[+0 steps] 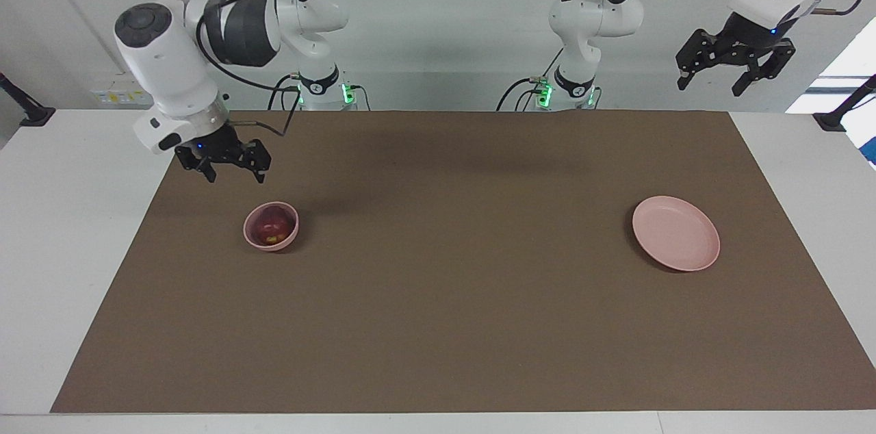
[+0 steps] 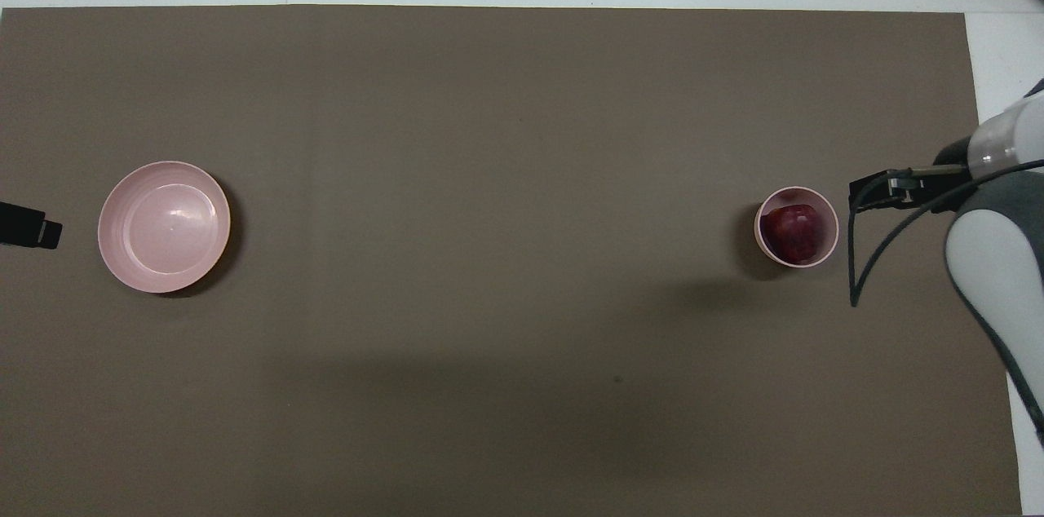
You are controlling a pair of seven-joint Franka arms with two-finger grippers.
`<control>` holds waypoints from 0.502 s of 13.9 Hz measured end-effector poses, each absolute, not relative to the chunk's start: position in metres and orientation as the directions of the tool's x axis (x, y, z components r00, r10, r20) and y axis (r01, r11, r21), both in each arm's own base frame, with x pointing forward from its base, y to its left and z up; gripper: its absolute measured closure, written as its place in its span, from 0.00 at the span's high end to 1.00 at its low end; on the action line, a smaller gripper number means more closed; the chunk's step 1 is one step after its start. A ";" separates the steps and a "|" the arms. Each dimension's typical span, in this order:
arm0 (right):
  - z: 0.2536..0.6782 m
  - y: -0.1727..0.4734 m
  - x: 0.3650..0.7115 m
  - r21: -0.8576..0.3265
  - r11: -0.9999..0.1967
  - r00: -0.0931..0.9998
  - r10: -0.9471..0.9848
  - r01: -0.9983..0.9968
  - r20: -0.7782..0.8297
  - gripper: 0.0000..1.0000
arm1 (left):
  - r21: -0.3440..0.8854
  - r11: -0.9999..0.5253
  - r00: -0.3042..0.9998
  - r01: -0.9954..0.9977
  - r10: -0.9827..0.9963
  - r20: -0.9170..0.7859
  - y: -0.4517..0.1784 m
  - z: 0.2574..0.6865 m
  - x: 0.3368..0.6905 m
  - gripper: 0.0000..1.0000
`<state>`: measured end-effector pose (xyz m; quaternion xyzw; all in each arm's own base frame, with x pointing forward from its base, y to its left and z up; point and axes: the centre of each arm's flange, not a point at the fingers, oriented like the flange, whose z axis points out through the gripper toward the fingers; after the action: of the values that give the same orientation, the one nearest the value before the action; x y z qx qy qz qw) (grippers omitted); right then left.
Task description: Move apple from plate to bowl
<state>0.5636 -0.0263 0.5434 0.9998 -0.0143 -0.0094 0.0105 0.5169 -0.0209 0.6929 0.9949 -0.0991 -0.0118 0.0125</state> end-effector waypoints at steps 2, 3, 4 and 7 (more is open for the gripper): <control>0.579 -0.031 0.549 0.017 -0.999 0.999 -0.039 -0.039 -0.024 1.00 | 0.027 -0.980 0.980 -0.197 -0.197 -0.021 -0.021 0.693 0.517 1.00; 0.596 -0.033 0.543 0.016 -0.999 0.999 -0.044 -0.043 -0.029 1.00 | 0.027 -0.980 0.980 -0.197 -0.197 -0.021 -0.021 0.693 0.517 1.00; 0.611 -0.035 0.539 0.016 -0.999 0.998 -0.047 -0.046 -0.032 1.00 | 0.027 -0.980 0.980 -0.197 -0.197 -0.021 -0.021 0.693 0.517 1.00; 0.647 -0.038 0.530 0.016 -0.998 0.998 -0.055 -0.054 -0.026 1.00 | 0.027 -0.980 0.980 -0.197 -0.197 -0.021 -0.021 0.693 0.517 1.00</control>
<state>0.5304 -0.0380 0.6468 0.9995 -0.0273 -0.0133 0.0075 0.5169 -0.0209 0.6929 0.9949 -0.0990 -0.0120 0.0125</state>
